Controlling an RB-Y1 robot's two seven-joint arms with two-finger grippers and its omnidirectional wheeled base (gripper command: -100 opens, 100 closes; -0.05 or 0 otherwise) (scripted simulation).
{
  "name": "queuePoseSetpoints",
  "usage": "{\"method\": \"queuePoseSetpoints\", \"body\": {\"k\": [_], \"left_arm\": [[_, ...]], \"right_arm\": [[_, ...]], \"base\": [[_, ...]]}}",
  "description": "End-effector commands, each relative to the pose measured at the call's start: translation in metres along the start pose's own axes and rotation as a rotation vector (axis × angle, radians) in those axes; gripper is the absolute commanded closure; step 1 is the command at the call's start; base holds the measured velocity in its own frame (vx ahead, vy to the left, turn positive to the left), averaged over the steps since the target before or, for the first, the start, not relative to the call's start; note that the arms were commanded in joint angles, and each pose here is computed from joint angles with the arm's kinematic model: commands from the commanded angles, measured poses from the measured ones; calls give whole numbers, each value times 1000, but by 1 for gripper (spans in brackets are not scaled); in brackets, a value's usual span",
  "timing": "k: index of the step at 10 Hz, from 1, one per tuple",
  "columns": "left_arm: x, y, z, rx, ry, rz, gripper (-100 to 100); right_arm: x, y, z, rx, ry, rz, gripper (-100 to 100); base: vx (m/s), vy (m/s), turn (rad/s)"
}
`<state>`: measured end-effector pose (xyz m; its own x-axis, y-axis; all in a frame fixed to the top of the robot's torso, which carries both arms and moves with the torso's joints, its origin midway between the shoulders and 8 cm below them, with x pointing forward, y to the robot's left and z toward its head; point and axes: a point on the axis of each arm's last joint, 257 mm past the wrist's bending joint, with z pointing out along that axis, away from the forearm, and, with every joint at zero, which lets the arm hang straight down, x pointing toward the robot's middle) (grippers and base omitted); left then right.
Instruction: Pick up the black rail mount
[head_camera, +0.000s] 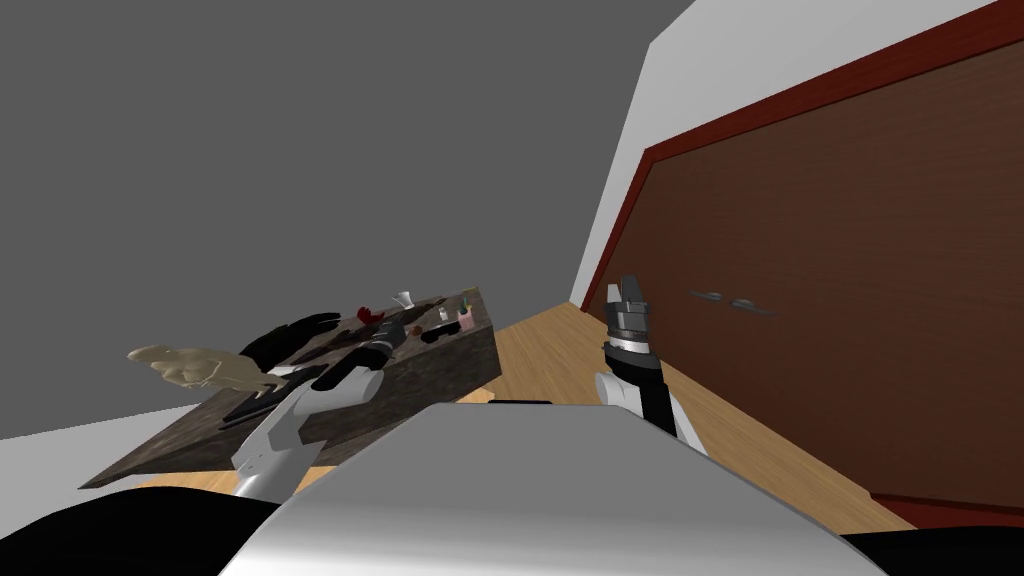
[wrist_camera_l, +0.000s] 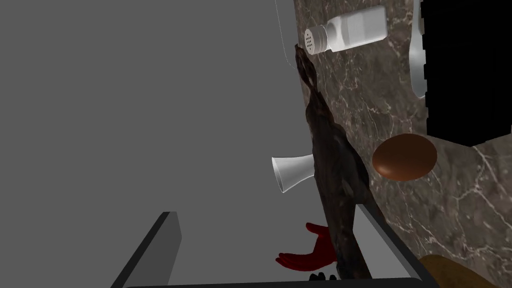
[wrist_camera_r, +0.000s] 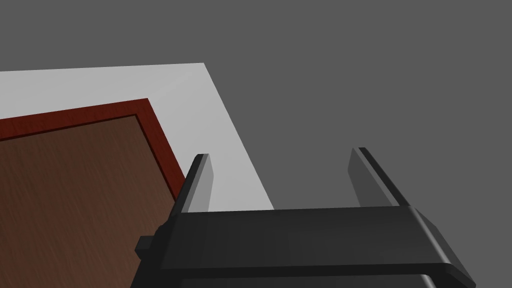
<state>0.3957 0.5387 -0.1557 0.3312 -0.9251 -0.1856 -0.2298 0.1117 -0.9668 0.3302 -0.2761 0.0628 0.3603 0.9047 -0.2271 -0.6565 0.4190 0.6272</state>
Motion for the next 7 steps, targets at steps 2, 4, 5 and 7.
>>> {"method": "queuePoseSetpoints", "body": {"k": [2, 4, 5, 7], "left_arm": [[-20, 12, 2, -69, -27, -11, -100], [-36, 25, 1, -130, -49, -22, -100], [-37, 30, 0, -150, -53, -22, -100], [-51, 42, -2, -211, -74, -35, -100]], "right_arm": [[0, 0, 0, 0, 0, 0, 0], [0, 0, 0, 0, 0, 0, 0], [0, 0, 0, 0, 0, 0, 0], [0, 0, 0, 0, 0, 0, 0]], "base": [[16, -43, 8], [36, -75, 25], [44, -89, 25], [48, -80, 19]]}}
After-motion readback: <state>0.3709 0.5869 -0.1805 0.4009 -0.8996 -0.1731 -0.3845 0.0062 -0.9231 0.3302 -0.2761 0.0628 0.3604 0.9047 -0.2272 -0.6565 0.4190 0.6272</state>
